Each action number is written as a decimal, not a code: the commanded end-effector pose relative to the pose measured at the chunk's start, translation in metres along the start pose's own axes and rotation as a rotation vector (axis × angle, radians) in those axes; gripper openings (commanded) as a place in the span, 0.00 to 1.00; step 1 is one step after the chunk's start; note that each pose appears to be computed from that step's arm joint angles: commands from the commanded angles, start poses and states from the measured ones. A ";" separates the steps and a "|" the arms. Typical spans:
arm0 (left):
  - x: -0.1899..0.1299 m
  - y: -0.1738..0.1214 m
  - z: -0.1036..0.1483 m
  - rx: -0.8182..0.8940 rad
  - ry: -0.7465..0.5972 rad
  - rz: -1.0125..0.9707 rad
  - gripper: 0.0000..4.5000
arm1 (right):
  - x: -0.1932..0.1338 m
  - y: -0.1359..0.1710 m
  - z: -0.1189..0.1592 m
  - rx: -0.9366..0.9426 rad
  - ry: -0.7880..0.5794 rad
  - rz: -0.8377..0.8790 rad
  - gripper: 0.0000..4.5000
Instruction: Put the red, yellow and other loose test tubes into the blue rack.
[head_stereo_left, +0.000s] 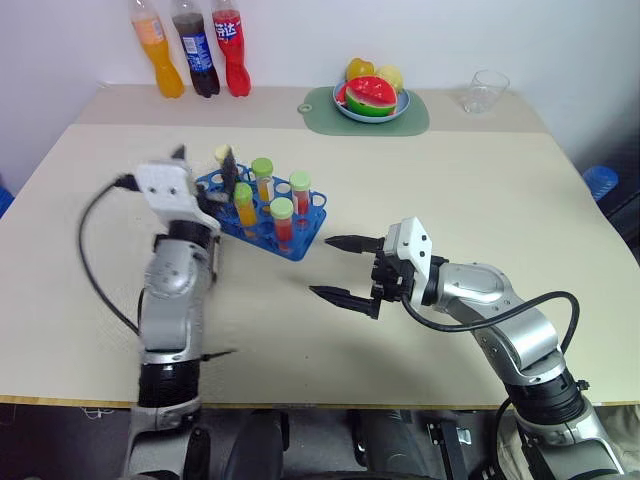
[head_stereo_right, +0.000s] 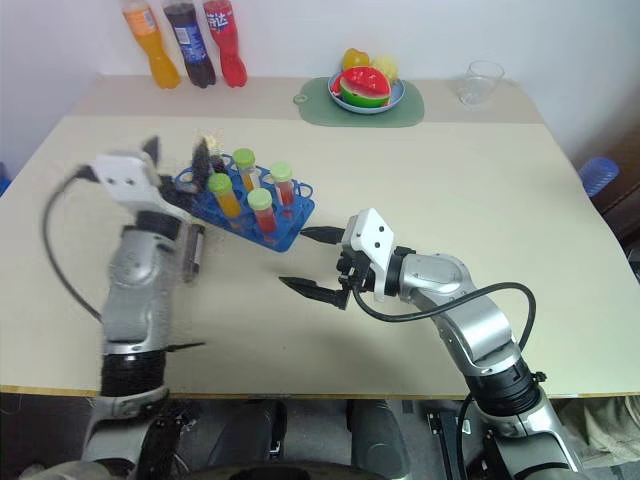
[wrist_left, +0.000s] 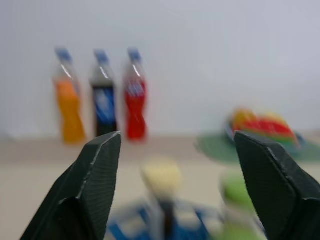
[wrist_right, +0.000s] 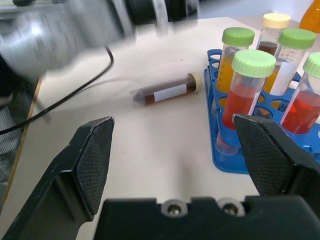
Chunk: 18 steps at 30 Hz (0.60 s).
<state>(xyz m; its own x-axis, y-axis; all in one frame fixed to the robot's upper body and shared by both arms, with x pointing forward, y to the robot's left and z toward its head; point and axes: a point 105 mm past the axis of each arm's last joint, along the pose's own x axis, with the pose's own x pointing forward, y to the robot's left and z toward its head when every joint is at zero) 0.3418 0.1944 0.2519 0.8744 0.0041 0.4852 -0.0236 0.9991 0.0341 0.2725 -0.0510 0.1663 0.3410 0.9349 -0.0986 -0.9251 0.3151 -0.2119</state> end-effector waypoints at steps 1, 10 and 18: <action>0.000 0.037 0.015 0.131 0.161 0.131 0.90 | -0.003 0.001 0.010 -0.033 -0.032 0.007 0.94; -0.040 0.053 -0.040 0.072 0.866 0.228 0.99 | 0.003 0.004 0.008 -0.023 -0.034 0.070 0.94; -0.044 0.011 -0.089 0.090 1.107 0.043 0.99 | 0.007 0.007 0.010 -0.029 -0.040 0.094 0.94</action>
<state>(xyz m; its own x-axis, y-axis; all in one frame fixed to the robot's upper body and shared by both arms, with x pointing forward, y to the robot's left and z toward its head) 0.3437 0.2108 0.1473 0.8187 0.1164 -0.5623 -0.0607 0.9913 0.1168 0.2698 -0.0432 0.1638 0.2575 0.9594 -0.1150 -0.9526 0.2322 -0.1966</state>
